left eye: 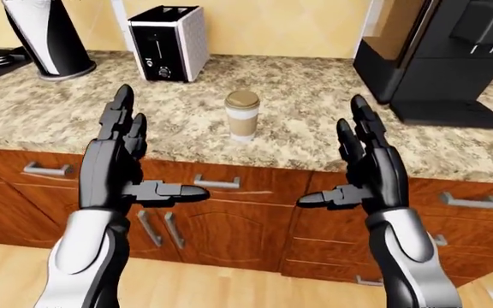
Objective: Move the drinks to the dining counter.
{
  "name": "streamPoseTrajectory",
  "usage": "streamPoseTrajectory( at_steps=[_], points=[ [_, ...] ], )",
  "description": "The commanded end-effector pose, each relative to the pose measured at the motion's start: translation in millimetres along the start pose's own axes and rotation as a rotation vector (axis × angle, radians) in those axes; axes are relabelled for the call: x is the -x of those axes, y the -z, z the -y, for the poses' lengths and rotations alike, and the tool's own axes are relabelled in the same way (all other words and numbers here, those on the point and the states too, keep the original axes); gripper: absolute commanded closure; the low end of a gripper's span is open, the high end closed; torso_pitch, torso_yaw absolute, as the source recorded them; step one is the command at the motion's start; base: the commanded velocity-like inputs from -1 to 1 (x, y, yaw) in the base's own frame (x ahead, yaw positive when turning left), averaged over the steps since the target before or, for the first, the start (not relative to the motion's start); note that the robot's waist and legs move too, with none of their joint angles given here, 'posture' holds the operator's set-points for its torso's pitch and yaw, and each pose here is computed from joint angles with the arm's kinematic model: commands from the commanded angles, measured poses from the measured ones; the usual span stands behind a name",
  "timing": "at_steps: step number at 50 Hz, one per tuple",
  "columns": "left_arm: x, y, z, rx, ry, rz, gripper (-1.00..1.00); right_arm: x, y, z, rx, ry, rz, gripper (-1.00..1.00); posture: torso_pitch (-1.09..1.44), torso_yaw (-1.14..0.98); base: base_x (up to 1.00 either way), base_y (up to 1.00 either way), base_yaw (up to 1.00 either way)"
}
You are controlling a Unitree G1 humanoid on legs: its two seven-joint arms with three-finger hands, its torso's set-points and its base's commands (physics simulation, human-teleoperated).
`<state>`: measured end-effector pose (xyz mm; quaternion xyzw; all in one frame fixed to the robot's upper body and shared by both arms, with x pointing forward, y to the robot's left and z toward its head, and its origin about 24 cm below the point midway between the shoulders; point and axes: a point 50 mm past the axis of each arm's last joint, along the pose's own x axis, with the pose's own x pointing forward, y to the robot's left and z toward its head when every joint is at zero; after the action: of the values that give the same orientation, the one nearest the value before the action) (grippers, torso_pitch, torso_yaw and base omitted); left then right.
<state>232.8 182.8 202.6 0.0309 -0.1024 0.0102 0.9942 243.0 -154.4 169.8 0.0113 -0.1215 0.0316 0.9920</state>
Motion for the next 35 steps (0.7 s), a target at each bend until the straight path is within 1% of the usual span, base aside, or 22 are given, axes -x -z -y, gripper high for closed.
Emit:
streamPoseTrajectory(
  at_steps=[1, 7, 16, 17, 22, 29, 35],
  points=[
    [0.6, -10, 2.7, -0.003, 0.016, 0.066, -1.0, 0, -10, 2.0, 0.011, 0.01, 0.058, -1.0, 0.0, 0.0, 0.35, 0.0, 0.0],
    [1.1, -8, 5.0, -0.001, 0.022, 0.065, -1.0, 2, -11, 2.3, -0.003, 0.016, 0.066, -1.0, 0.0, 0.0, 0.3, 0.0, 0.0],
    [2.0, -12, 4.9, -0.003, 0.022, 0.069, -1.0, 3, -17, 5.2, -0.017, 0.031, 0.097, -1.0, 0.0, 0.0, 0.0, 0.0, 0.0],
    [2.1, -12, 4.9, -0.003, 0.022, 0.069, -1.0, 4, -18, 4.3, -0.001, 0.03, 0.108, -1.0, 0.0, 0.0, 0.0, 0.0, 0.0],
    [2.6, -14, 4.6, -0.005, 0.022, 0.073, -1.0, 5, -23, 3.9, -0.008, 0.029, 0.123, -1.0, 0.0, 0.0, 0.0, 0.0, 0.0],
    [-1.2, -13, 8.1, -0.01, 0.034, 0.071, -1.0, 3, -21, 6.6, -0.014, 0.045, 0.125, -1.0, 0.0, 0.0, 0.16, 0.0, 0.0],
    [-14.1, -8, 14.3, -0.024, 0.048, 0.061, -1.0, 3, -23, 8.6, -0.023, 0.059, 0.136, -1.0, 0.0, 0.0, 0.0, 0.0, 0.0]
  ],
)
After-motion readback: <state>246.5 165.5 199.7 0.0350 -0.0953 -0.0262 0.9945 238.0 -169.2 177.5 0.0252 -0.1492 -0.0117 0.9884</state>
